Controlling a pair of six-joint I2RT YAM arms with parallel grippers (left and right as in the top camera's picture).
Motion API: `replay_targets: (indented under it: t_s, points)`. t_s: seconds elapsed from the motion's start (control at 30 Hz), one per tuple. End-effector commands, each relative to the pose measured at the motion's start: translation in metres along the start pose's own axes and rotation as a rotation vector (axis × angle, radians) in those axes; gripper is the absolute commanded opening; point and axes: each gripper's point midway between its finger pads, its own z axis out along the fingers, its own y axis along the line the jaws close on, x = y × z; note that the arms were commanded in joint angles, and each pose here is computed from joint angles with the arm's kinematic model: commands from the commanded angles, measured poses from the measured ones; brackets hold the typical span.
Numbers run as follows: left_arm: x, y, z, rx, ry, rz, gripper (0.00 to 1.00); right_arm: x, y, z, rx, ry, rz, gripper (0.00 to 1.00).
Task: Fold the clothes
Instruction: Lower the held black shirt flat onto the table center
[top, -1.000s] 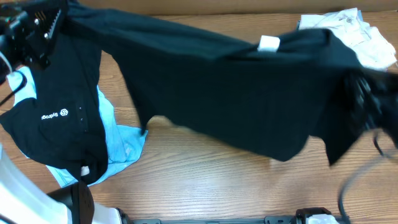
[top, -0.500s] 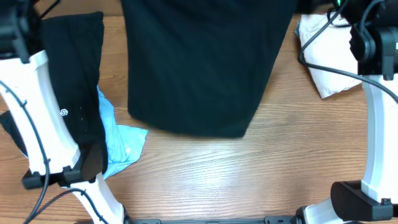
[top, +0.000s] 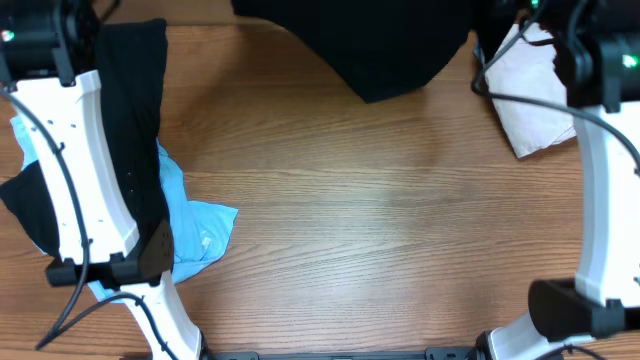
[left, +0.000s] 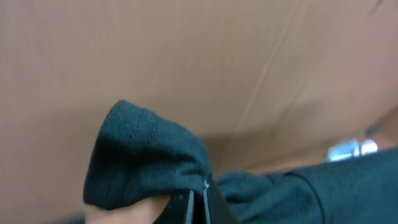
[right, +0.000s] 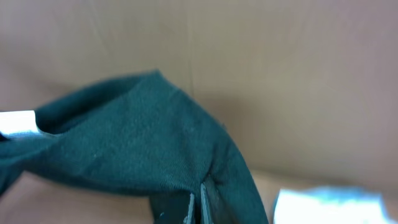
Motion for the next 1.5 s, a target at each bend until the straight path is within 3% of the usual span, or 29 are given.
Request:
replay_targets:
  t_s: [0.0, 0.17, 0.33, 0.67, 0.9, 1.23, 1.27, 1.3, 1.33, 1.4, 1.43, 1.47]
  points:
    - [0.074, 0.019, 0.039, -0.018, 0.239, -0.074, 0.04, 0.04, 0.004, 0.026, -0.062, 0.142, 0.023, 0.04]
    - [0.155, 0.025, 0.037, -0.025, 0.535, -0.213, 0.04, 0.097, 0.03, 0.023, -0.197, 0.367, 0.081, 0.04]
    - [0.202, 0.031, 0.008, -0.109, 0.756, -0.282, 0.04, 0.157, 0.055, -0.005, -0.26, 0.643, 0.164, 0.04]
    - [0.238, 0.016, 0.002, -0.108, 0.906, -0.304, 0.04, 0.235, 0.097, -0.031, -0.312, 0.972, 0.237, 0.04]
    - [0.287, 0.007, -0.063, -0.185, 1.123, -0.287, 0.04, 0.274, 0.114, -0.062, -0.219, 1.069, 0.264, 0.04]
    - [0.285, -0.018, -0.132, -0.213, 1.101, -0.265, 0.06, 0.317, 0.141, -0.161, -0.155, 1.159, 0.379, 0.04]
    - [0.284, -0.02, -0.135, -0.213, 1.094, -0.263, 0.14, 0.321, 0.141, -0.168, -0.144, 1.173, 0.392, 0.1]
    - [0.283, -0.021, -0.137, -0.214, 1.088, -0.261, 0.26, 0.325, 0.142, -0.174, -0.136, 1.187, 0.401, 0.25]
    - [0.282, -0.022, -0.14, -0.214, 1.081, -0.259, 0.57, 0.33, 0.142, -0.182, -0.123, 1.21, 0.412, 0.41]
    - [0.28, -0.022, -0.141, -0.214, 1.075, -0.255, 0.92, 0.333, 0.141, -0.191, -0.121, 1.232, 0.416, 0.52]
    - [0.28, -0.022, -0.141, -0.213, 1.076, -0.253, 1.0, 0.334, 0.141, -0.193, -0.118, 1.239, 0.416, 0.55]
    - [0.281, -0.022, -0.141, -0.213, 1.076, -0.253, 1.0, 0.334, 0.14, -0.195, -0.118, 1.241, 0.415, 0.56]
